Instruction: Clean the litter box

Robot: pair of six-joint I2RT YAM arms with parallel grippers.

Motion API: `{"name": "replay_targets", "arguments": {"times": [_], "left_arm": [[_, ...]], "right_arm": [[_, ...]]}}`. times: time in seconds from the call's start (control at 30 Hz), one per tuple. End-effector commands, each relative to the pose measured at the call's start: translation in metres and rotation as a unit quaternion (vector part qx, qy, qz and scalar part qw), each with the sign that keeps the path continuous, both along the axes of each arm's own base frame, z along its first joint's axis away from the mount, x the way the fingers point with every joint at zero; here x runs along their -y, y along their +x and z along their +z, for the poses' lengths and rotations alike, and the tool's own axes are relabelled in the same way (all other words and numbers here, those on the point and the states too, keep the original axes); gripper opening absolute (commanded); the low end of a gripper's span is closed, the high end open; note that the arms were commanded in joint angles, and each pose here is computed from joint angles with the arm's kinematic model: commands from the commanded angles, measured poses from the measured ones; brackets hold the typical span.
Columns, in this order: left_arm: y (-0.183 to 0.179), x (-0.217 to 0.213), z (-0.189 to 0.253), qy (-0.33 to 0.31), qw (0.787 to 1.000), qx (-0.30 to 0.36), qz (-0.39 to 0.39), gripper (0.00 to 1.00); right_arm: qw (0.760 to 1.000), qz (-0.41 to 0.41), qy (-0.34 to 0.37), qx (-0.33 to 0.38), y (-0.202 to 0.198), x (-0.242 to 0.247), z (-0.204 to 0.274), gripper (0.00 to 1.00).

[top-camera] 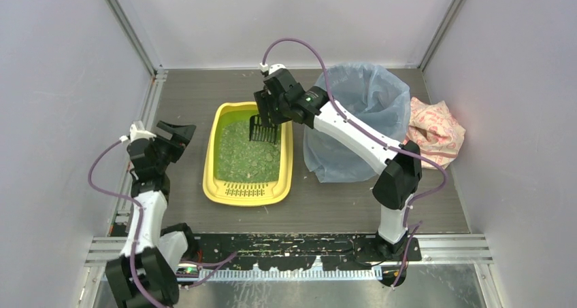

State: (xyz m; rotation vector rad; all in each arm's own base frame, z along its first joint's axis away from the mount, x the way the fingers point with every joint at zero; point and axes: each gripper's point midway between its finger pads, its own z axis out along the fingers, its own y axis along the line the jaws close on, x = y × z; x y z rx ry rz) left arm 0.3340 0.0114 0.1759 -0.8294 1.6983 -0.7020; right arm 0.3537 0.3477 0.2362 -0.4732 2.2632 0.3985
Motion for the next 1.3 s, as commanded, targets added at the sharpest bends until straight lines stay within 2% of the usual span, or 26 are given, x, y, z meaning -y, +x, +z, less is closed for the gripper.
{"name": "replay_targets", "arguments": {"times": [0.0, 0.07, 0.27, 0.37, 0.43, 0.6, 0.77, 0.97, 1.07, 1.17, 1.27], "left_arm": [[-0.038, 0.011, -0.013, 0.023, 0.999, -0.044, -0.018, 0.85], [-0.053, 0.019, -0.009, 0.030, 0.998, -0.047, -0.038, 0.84], [-0.094, 0.045, -0.009, 0.056, 0.991, -0.070, -0.101, 0.90], [-0.105, 0.059, 0.005, 0.051, 0.991, -0.034, -0.117, 0.89], [-0.110, 0.057, 0.009, 0.065, 0.991, -0.036, -0.112, 0.90], [-0.108, 0.057, 0.019, 0.071, 0.989, -0.037, -0.121, 0.89], [-0.105, 0.062, 0.041, 0.073, 0.989, -0.007, -0.131, 0.89], [-0.103, 0.077, 0.056, 0.054, 0.982, 0.013, -0.180, 0.89], [-0.099, 0.089, 0.070, 0.044, 0.974, 0.023, -0.220, 0.89], [-0.099, 0.110, 0.081, 0.035, 0.958, 0.019, -0.285, 0.88], [-0.106, 0.135, 0.079, 0.056, 0.941, 0.002, -0.333, 0.88]], "right_arm": [[0.997, -0.068, -0.028, 0.029, 0.011, 0.025, 0.012, 0.73], [0.996, -0.076, -0.036, 0.020, 0.007, 0.030, 0.002, 0.73], [0.995, -0.087, -0.048, -0.015, -0.006, 0.039, -0.039, 0.73], [0.996, -0.084, -0.033, -0.028, -0.014, 0.037, -0.052, 0.73], [0.996, -0.083, -0.027, -0.034, -0.017, 0.037, -0.056, 0.73], [0.996, -0.077, -0.016, -0.036, -0.022, 0.036, -0.056, 0.73], [0.997, -0.073, -0.013, -0.034, -0.023, 0.036, -0.056, 0.73], [0.997, -0.065, -0.006, -0.048, -0.024, 0.029, -0.067, 0.73], [0.997, -0.064, -0.003, -0.049, -0.023, 0.026, -0.067, 0.73], [0.997, -0.061, 0.002, -0.051, -0.023, 0.023, -0.065, 0.73], [0.997, -0.061, 0.003, -0.049, -0.023, 0.023, -0.063, 0.73]]}}
